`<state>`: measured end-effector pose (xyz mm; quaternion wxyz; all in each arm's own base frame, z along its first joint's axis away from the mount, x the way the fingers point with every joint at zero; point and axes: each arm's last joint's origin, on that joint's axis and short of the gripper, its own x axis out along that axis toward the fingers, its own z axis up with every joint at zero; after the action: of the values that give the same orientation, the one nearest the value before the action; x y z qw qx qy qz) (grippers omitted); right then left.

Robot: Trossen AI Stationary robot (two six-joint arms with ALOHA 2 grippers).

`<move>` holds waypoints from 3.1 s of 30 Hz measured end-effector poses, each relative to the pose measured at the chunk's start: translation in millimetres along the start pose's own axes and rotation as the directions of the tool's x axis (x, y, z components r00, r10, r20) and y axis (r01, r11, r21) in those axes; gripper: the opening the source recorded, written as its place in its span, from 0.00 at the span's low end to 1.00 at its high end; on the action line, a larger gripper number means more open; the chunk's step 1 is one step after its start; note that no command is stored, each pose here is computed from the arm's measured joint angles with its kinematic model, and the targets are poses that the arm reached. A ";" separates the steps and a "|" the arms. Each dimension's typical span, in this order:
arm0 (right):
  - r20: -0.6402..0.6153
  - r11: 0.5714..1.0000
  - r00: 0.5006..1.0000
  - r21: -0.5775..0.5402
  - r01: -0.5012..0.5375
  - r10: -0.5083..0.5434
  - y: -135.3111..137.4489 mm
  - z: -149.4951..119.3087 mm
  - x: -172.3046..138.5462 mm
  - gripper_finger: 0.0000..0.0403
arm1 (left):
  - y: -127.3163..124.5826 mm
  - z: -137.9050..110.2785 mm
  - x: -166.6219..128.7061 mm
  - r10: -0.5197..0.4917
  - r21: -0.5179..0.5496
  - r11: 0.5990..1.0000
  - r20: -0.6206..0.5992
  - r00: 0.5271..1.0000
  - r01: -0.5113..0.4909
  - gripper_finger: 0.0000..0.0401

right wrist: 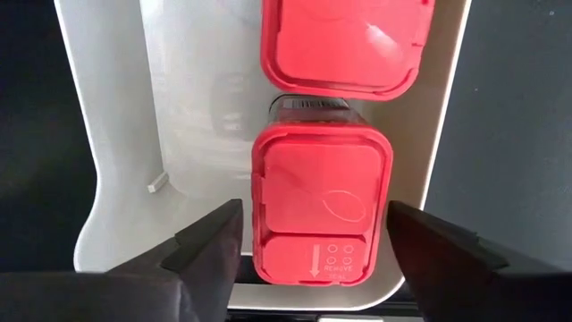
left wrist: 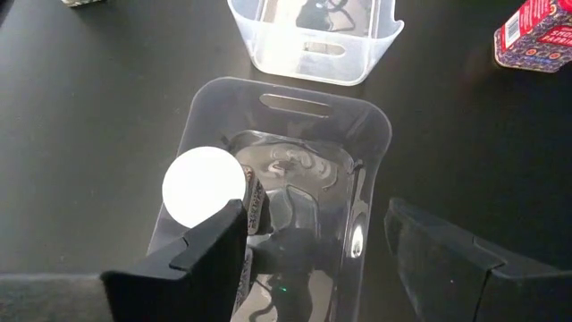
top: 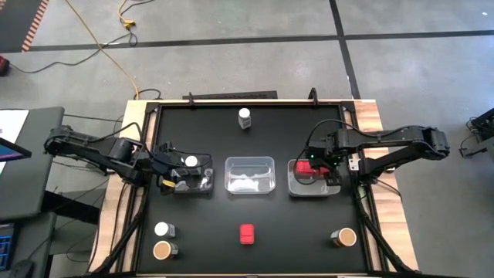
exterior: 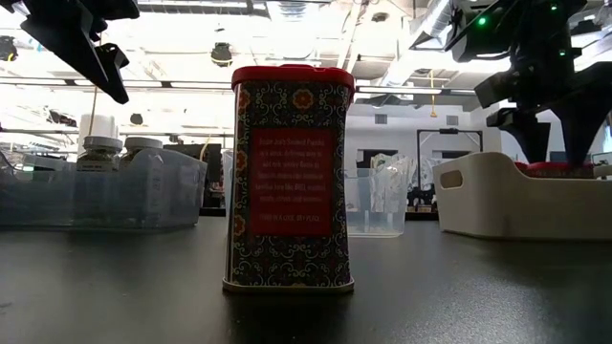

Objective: Sort spices by type
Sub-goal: Put the left red seasoning can into the white bin

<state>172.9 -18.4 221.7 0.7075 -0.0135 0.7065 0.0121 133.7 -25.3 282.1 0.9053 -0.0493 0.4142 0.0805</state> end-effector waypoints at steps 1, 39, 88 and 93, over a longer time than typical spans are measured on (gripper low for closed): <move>0.000 1.000 1.000 0.000 0.000 0.000 0.0 0.0 0.0 0.76 | 0.0 0.0 0.0 0.000 0.000 1.000 0.000 1.000 0.000 0.63; 0.035 0.997 0.999 0.075 0.001 -0.003 -6.6 2.4 -0.5 0.85 | 0.1 0.0 0.0 0.003 0.014 1.000 0.001 1.000 -0.003 0.63; 0.124 0.986 0.983 0.072 -0.148 0.139 45.7 10.6 -22.8 0.85 | 0.4 0.1 0.0 0.013 0.030 0.999 0.004 1.000 -0.013 0.63; 0.100 0.984 0.985 0.093 -0.152 0.143 45.7 10.7 -21.1 0.85 | 0.4 0.1 0.1 0.013 0.031 0.999 0.004 1.000 -0.013 0.63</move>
<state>182.0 27.7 242.7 0.7366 0.0750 0.6715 0.0299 133.7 -24.9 282.1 0.9061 -0.0325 0.4141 0.0801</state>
